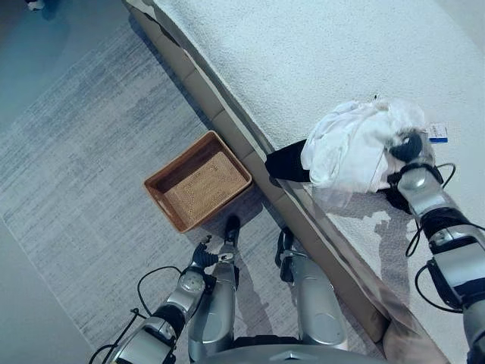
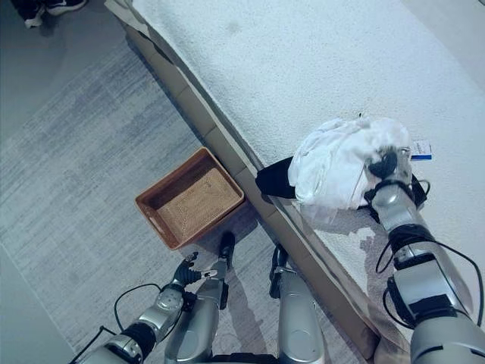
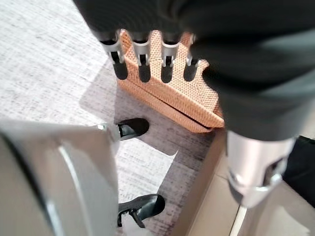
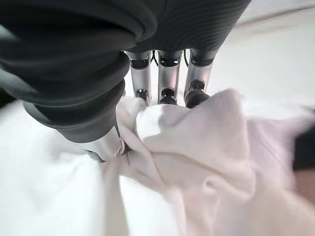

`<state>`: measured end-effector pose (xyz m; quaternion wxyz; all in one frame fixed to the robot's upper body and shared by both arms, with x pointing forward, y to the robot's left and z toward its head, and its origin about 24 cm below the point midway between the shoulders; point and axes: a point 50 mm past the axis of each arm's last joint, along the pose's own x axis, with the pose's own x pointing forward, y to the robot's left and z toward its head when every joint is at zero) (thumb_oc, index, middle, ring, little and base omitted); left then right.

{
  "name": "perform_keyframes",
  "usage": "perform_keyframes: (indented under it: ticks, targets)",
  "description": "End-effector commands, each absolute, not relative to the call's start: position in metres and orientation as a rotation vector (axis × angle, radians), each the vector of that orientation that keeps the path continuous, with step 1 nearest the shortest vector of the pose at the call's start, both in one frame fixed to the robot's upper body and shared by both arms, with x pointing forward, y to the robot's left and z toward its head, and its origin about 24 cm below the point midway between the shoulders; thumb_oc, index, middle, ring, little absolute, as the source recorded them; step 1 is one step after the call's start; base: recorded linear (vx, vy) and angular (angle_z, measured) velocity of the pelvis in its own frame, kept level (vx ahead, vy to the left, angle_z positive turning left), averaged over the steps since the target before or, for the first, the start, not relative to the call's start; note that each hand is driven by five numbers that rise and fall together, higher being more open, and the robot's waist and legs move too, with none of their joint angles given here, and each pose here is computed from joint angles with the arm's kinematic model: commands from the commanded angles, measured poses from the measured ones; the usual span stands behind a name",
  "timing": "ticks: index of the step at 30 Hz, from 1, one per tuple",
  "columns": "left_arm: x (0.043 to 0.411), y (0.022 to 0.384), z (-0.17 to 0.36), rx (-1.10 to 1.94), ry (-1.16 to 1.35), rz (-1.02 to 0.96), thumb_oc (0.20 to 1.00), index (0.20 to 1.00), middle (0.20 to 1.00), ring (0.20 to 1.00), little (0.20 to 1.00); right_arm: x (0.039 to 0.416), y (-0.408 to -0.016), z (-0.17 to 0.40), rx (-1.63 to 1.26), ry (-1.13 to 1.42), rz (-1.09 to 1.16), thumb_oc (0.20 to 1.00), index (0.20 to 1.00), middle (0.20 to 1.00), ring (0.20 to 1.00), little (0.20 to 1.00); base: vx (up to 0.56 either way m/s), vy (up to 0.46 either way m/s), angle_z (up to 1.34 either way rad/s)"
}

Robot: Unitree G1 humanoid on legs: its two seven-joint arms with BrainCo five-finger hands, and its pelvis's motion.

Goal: Pick up clothes into the bucket

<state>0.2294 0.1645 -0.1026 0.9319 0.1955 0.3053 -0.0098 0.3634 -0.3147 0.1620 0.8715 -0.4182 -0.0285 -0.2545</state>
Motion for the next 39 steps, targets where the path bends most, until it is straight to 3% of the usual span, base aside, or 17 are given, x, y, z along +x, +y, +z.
perform_keyframes:
  ticks: [1,10,18,23,24,25,28,39]
  targets:
    - [0.204,0.182,-0.117,0.419,0.705,0.023,1.000,1.000,1.000,1.000,1.000,0.352,-0.317,0.255,-0.859,-0.457,-0.689,0.200,0.200,0.200,0.200,0.200,0.00,0.000,0.00]
    - [0.173,0.217,-0.129,0.454,0.820,0.096,1.000,1.000,1.000,1.000,1.000,0.302,-0.340,0.348,-0.899,-0.764,-0.892,0.200,0.200,0.200,0.200,0.200,0.06,0.018,-0.03]
    - [0.166,0.221,-0.126,0.431,0.796,0.086,1.000,1.000,1.000,1.000,1.000,0.286,-0.342,0.376,-0.960,-0.827,-0.910,0.200,0.200,0.200,0.200,0.200,0.06,0.005,-0.08]
    - [0.195,0.208,-0.099,0.394,0.604,-0.015,1.000,1.000,1.000,1.000,1.000,0.292,-0.326,0.380,-0.994,-0.841,-0.793,0.200,0.200,0.200,0.200,0.200,0.05,0.007,-0.20]
    - [0.221,0.201,-0.064,0.331,0.424,-0.069,1.000,1.000,1.000,1.000,1.000,0.299,-0.314,0.378,-1.012,-0.824,-0.698,0.200,0.200,0.200,0.200,0.200,0.04,0.011,-0.21]
    - [0.221,0.202,-0.064,0.330,0.425,-0.068,1.000,1.000,1.000,1.000,1.000,0.299,-0.313,0.378,-1.012,-0.824,-0.696,0.200,0.200,0.200,0.200,0.200,0.06,0.011,-0.23]
    - [0.256,0.188,0.000,0.239,0.144,-0.168,1.000,1.000,1.000,1.000,1.000,0.310,-0.291,0.370,-1.023,-0.809,-0.540,0.200,0.200,0.200,0.200,0.200,0.04,-0.007,-0.21]
    - [0.306,0.130,0.103,0.183,-0.235,-0.397,1.000,1.000,1.000,1.000,1.000,0.325,-0.255,0.361,-1.064,-0.750,-0.280,0.200,0.200,0.200,0.200,0.200,0.01,-0.017,-0.15]
